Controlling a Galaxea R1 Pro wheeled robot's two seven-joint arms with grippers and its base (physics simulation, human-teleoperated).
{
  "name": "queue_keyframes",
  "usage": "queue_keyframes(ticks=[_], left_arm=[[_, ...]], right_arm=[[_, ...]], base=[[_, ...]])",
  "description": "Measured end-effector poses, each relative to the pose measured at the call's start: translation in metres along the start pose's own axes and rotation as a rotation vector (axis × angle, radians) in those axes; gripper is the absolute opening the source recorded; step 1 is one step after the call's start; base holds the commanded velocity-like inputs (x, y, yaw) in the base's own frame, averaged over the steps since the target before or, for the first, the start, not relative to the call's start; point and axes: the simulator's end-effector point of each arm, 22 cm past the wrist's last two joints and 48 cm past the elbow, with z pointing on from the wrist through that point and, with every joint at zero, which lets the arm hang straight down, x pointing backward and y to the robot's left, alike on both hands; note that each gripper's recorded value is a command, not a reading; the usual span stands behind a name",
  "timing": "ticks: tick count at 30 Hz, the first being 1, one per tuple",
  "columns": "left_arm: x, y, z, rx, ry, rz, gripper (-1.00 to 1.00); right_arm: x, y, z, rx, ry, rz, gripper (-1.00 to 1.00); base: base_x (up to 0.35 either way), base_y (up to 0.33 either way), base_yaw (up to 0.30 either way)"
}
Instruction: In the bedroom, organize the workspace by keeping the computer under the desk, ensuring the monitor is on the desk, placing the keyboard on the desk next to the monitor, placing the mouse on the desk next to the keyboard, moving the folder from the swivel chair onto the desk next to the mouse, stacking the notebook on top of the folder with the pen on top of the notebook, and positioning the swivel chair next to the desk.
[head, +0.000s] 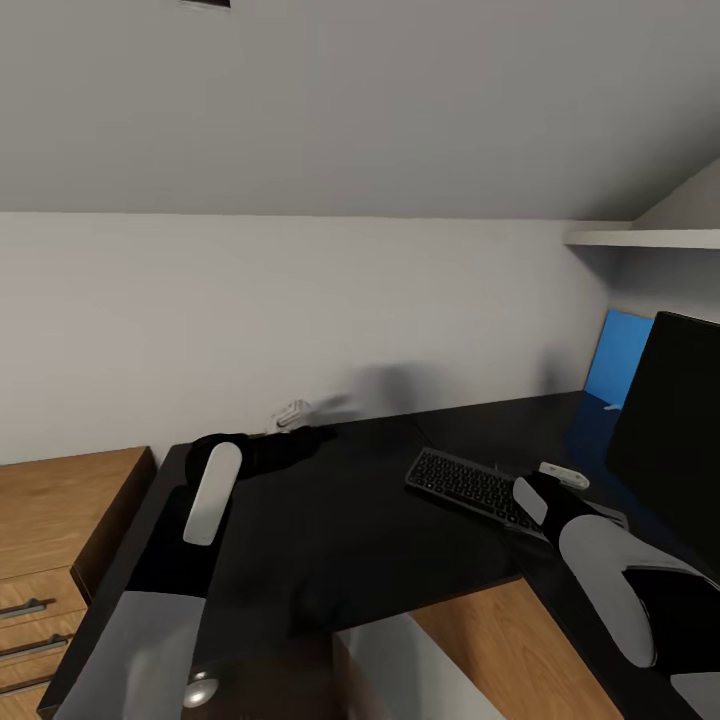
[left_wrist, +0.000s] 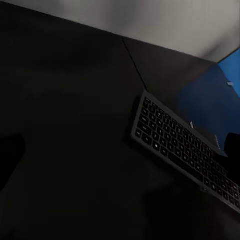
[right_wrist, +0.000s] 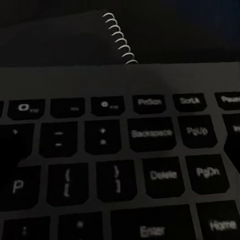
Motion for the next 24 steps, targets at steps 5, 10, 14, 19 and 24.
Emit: queue_keyframes(ticks=[5,10,14,19,24], left_arm=[[0.0004,0.0,0.0002,0.001,0.001,-0.001,1.0],[-0.0004,-0.0009,-0.0011,0.002,0.0,0.001,1.0],[-0.0013,-0.0028,-0.0024,0.004,-0.002,0.002,1.0],[-0.0019,-0.0041,-0.0037,0.005,-0.003,0.003,1.0],[-0.0036,-0.0062,-0.0059,0.007,-0.008,0.006,1.0]], right_arm=[[-0.0002,0.0006,-0.0002,0.0,-0.003,-0.008,1.0],[0.0008,0.0015,-0.0016,-0.001,-0.002,-0.013,1.0],[0.0023,0.0019,-0.0026,-0.005,0.003,-0.002,1.0],[0.002,0.0029,-0.0045,-0.013,0.007,0.017,1.0],[-0.001,0.003,-0.0069,-0.016,0.002,0.02,1.0]], base=[[0.0,0.0,0.004],[0.0,0.0,0.129],[0.0,0.0,0.187],[0.0,0.0,0.194],[0.0,0.0,0.194]])
